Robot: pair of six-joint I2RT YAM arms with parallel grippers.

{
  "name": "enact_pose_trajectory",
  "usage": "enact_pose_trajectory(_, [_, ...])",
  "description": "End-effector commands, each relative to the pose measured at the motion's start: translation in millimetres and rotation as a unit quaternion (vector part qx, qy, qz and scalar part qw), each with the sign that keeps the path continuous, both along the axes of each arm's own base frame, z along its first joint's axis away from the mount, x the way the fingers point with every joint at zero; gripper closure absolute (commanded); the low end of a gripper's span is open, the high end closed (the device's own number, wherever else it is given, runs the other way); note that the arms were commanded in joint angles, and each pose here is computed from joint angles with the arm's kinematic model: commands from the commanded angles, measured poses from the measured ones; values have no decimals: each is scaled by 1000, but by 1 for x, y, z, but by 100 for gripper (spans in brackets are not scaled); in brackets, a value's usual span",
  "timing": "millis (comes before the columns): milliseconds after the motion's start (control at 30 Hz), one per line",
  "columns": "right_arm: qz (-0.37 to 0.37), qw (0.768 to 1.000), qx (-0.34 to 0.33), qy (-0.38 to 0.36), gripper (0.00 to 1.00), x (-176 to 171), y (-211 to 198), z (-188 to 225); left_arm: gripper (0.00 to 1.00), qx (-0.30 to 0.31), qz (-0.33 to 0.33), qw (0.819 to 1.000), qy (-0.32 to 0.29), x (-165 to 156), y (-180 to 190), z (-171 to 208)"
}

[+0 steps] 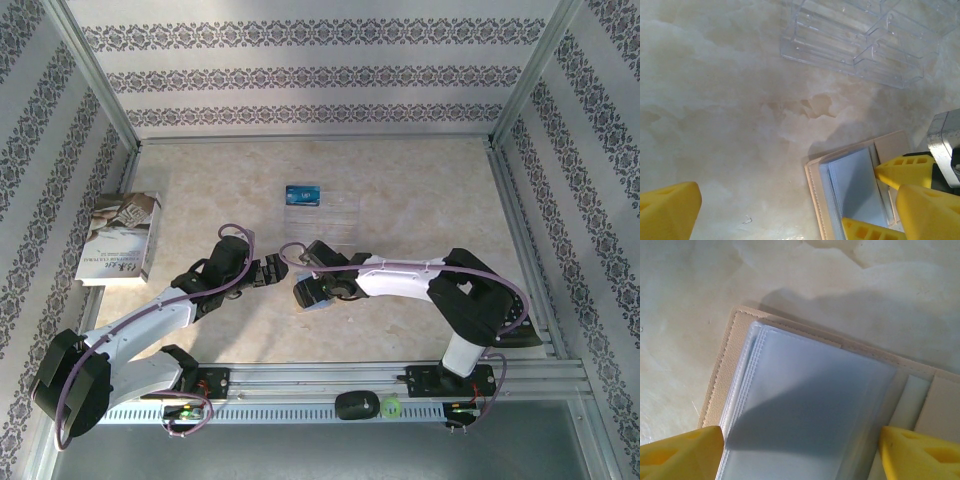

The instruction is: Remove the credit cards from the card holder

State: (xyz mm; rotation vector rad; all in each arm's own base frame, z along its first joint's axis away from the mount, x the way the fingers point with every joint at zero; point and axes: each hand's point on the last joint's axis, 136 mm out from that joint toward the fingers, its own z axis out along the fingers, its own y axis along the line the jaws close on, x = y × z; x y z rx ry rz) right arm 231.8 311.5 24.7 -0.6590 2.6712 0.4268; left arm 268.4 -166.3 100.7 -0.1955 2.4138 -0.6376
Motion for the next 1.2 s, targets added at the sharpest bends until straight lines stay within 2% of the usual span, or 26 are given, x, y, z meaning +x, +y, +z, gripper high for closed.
enact_pose_trajectory(0, [6, 1000, 2, 2, 19, -1, 9, 1, 0, 10, 8, 1000, -4, 2, 8, 1])
enact_pose_trajectory(233, [2, 999, -32, 18, 25, -6, 0, -20, 0, 5, 3, 1000, -1, 2, 5, -1])
enact_pose_trajectory(333, [-2, 999, -43, 21, 32, -7, -5, -27, 1, 4, -1, 1000, 0, 2, 3, -1])
enact_pose_trajectory(433, [-3, 999, -32, 17, 39, -7, -4, -25, 6, 2, -9, 1000, 3, 1, 0, -3])
enact_pose_trajectory(533, [-5, 1000, -23, 10, 48, -5, -2, -22, 15, -3, -19, 1000, 12, 0, -5, -8])
enact_pose_trajectory(767, [-24, 1000, 7, -2, 66, 0, 0, -16, 47, -8, -44, 999, 31, -1, -28, -24])
enact_pose_trajectory(833, [-31, 999, 15, -2, 68, 1, -2, -15, 55, -5, -51, 998, 34, -1, -34, -28])
enact_pose_trajectory(967, [-52, 998, 20, -1, 69, 2, -10, -16, 65, 10, -58, 997, 43, 0, -39, -36])
enact_pose_trajectory(1067, [-75, 997, 32, 1, 69, 4, -18, -15, 64, 14, -65, 997, 47, -1, -43, -41])
enact_pose_trajectory(1167, [-85, 995, 44, 2, 66, 5, -20, -13, 53, 14, -76, 996, 48, -2, -50, -44])
